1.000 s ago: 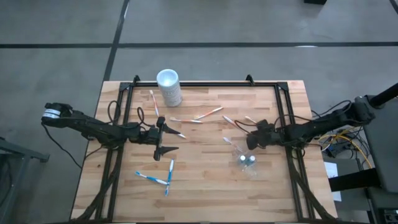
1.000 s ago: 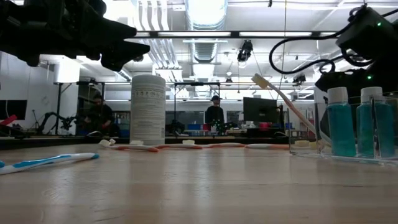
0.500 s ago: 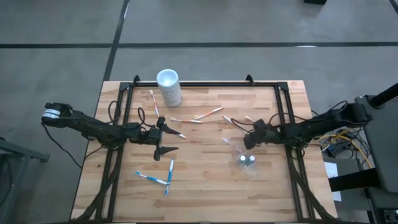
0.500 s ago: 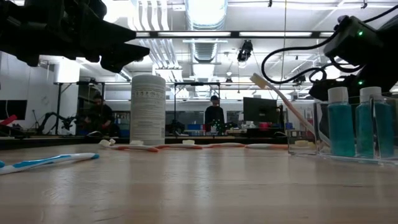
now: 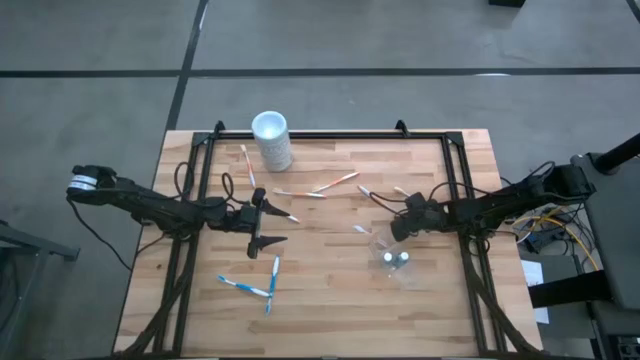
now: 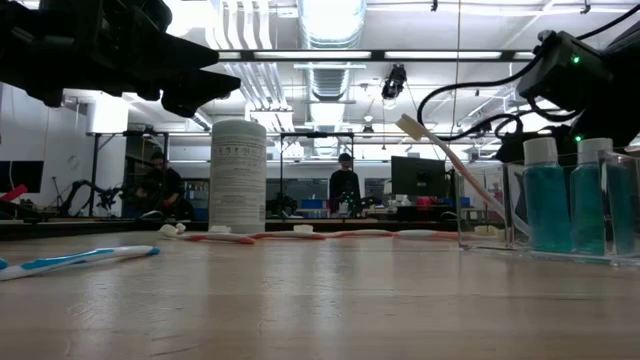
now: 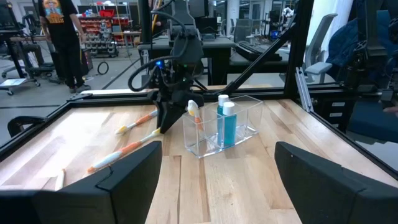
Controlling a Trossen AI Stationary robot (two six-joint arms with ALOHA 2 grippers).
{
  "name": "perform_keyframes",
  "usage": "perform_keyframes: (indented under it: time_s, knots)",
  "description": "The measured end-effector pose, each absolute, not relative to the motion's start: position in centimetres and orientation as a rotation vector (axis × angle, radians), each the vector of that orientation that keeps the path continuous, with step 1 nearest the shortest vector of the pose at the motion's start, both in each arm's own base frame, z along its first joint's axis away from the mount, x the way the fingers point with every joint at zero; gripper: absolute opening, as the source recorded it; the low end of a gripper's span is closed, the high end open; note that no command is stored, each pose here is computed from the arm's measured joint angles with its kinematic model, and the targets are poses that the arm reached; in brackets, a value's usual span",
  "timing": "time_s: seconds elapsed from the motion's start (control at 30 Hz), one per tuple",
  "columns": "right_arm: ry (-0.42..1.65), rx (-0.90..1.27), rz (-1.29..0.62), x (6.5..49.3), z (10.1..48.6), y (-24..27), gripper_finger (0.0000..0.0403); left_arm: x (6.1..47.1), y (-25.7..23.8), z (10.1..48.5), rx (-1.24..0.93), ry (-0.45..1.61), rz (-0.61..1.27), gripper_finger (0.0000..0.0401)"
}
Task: Pick & Place toothbrushing station
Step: Put the orange toothbrush into the top section of the transparent organizer
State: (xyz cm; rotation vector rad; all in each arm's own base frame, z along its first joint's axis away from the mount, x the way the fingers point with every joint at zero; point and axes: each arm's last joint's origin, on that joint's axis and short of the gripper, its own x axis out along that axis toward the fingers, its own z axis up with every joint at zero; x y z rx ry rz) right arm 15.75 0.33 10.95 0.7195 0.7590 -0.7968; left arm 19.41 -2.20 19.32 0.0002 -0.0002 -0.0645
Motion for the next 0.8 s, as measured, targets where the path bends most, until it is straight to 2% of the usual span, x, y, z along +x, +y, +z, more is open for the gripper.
perform_keyframes:
  time_s: [0.27,0.8]
  knots:
    - [0.759,0.715,-0.793,15.75,10.95,0.32,0.0016,19.41,-2.2,19.27,0.001,0.005,-0.064,0.0319]
    - [0.746,0.69,-0.771,15.69,11.28,0.31,0.0013,19.41,-2.21,19.27,0.0,0.005,-0.064,0.0319]
